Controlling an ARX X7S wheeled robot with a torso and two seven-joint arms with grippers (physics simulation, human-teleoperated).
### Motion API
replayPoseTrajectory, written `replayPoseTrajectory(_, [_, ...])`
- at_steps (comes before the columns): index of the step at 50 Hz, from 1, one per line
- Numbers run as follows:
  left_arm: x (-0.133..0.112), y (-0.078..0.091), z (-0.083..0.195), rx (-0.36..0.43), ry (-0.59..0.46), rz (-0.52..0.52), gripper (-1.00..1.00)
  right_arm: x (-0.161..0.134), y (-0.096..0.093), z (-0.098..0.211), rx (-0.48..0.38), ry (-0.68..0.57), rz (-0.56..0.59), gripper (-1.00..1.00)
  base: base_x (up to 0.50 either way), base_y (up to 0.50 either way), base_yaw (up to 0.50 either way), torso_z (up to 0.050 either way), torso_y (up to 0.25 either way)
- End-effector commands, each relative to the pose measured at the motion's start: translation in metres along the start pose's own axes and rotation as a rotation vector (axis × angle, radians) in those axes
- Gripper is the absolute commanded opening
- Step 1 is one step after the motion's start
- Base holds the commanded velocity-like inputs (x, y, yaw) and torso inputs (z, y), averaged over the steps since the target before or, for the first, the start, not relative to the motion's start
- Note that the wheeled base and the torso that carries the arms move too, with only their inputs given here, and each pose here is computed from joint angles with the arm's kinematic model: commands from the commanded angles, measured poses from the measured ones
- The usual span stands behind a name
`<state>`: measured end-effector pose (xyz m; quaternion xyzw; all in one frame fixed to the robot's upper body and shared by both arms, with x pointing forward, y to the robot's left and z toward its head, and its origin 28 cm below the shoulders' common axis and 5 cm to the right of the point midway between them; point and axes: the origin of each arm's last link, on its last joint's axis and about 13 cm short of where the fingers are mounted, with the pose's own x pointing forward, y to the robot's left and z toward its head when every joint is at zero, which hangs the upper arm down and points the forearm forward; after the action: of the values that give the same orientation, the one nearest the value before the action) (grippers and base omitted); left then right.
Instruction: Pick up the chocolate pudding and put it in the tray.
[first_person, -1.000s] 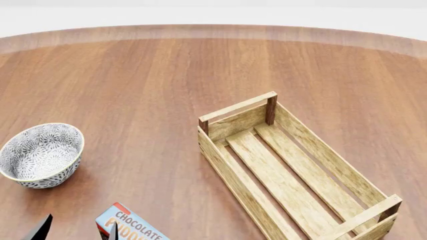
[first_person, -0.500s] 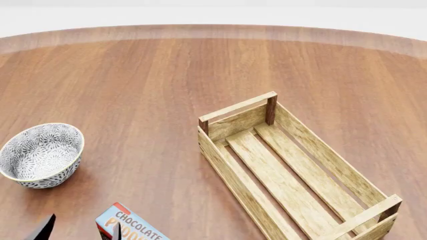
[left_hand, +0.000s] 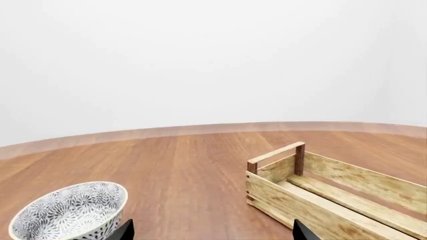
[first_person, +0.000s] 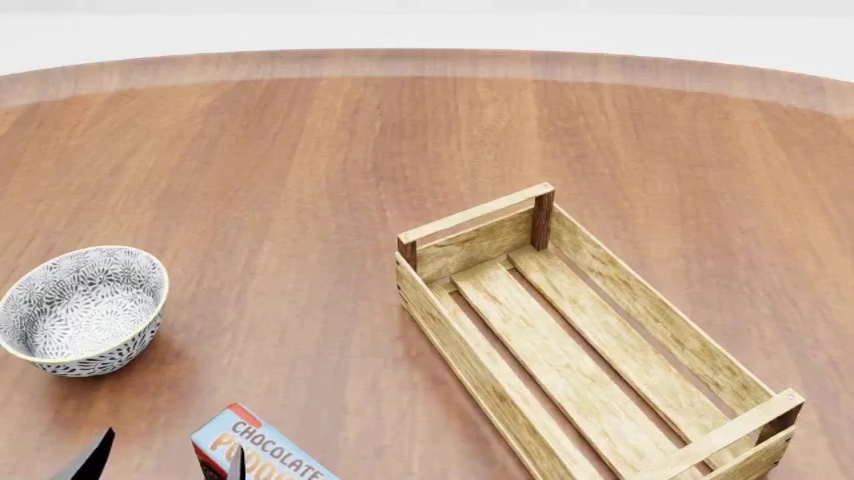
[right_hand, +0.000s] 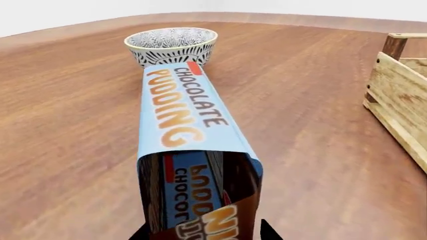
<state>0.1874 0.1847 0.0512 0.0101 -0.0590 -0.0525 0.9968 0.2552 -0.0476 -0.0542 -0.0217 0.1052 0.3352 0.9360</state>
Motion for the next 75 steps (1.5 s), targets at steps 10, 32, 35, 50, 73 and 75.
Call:
replayPoseTrajectory(10, [-0.001, 0.000, 0.000, 0.004, 0.000, -0.006, 1.00, -0.008, -0.002, -0.001, -0.006, -0.003, -0.041, -1.00, 0.00, 0.00, 0.00, 0.000, 0.000])
replayPoseTrajectory(32, [-0.001, -0.001, -0.002, -0.006, 0.007, -0.002, 1.00, -0.036, -0.021, 0.042, -0.046, -0.053, -0.139, -1.00, 0.00, 0.00, 0.00, 0.000, 0.001])
replayPoseTrajectory(35, [-0.002, -0.001, -0.003, -0.010, 0.007, -0.001, 1.00, -0.038, -0.022, 0.049, -0.053, -0.061, -0.147, -1.00, 0.00, 0.00, 0.00, 0.000, 0.000])
replayPoseTrajectory(50, [-0.003, 0.000, -0.007, -0.021, 0.013, 0.006, 1.00, -0.046, -0.036, 0.072, -0.068, -0.099, -0.205, -1.00, 0.00, 0.00, 0.00, 0.000, 0.000])
replayPoseTrajectory(73, [-0.003, 0.001, -0.005, -0.020, 0.013, 0.004, 1.00, -0.051, -0.061, 0.087, -0.055, -0.140, -0.352, -1.00, 0.00, 0.00, 0.00, 0.000, 0.000])
replayPoseTrajectory(75, [-0.003, 0.002, -0.005, -0.021, 0.015, 0.005, 1.00, -0.052, -0.062, 0.088, -0.052, -0.143, -0.368, -1.00, 0.00, 0.00, 0.00, 0.000, 0.000])
